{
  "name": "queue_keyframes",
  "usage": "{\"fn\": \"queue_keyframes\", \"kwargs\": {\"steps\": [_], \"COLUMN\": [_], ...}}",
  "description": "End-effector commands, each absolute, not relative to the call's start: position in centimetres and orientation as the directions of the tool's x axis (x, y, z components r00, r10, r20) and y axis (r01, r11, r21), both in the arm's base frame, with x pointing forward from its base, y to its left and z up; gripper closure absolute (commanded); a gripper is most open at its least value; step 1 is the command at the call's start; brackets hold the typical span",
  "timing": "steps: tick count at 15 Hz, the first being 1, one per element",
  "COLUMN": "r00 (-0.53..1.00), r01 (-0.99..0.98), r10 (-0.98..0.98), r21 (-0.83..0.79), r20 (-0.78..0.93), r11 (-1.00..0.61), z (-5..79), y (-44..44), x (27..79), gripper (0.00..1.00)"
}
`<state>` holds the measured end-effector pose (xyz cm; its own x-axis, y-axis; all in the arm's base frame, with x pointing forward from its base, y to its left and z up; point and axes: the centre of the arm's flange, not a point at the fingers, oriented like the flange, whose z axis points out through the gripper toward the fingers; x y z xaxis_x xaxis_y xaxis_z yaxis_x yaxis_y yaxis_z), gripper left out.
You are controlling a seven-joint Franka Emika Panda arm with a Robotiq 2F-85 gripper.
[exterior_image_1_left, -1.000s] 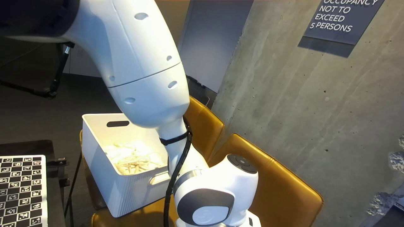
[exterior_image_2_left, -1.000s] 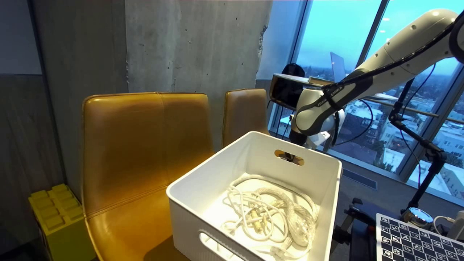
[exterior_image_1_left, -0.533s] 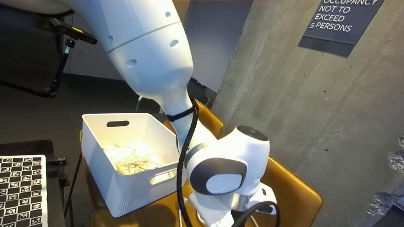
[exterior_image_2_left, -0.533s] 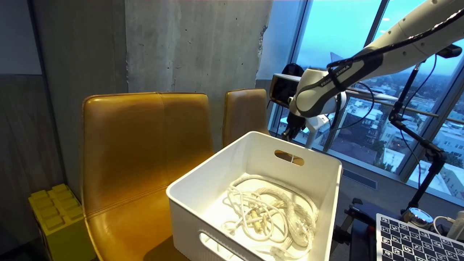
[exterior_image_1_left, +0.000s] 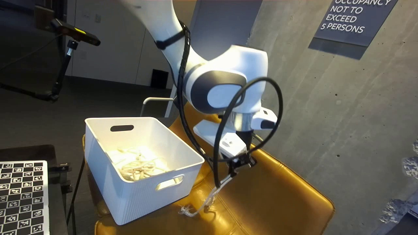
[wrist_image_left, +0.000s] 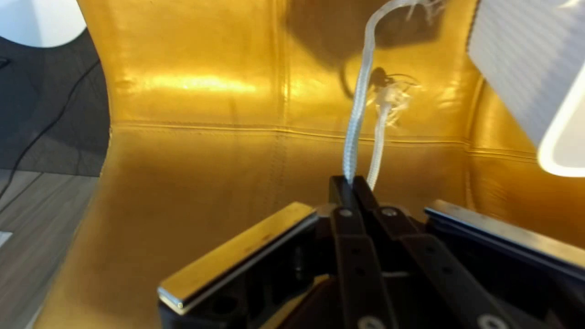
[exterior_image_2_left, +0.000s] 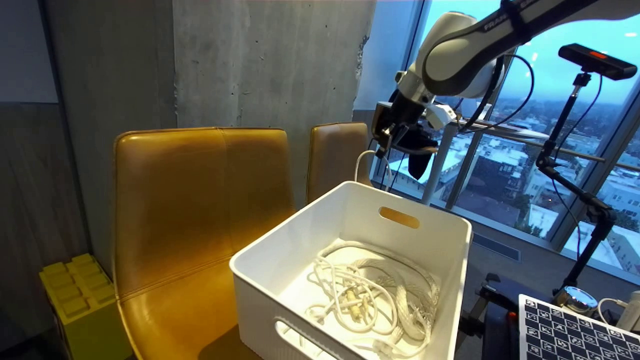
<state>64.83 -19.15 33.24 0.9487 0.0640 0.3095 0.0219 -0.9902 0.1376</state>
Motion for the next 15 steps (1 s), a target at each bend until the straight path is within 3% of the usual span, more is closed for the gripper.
{"fn": "queue_keyframes", "kwargs": {"steps": [1, 15], "r00": [0.926, 0.783], "r01": [0.145, 0.425], "r10": [0.176, 0.417], "r21": [0.114, 0.092], "r20": [0.334, 0.462], "r11": [-0.983, -0.901], "z": [38.6, 56.8], "y": [-13.0, 9.7], "x": [59.7, 43.2], "gripper": [0.99, 0.99]}}
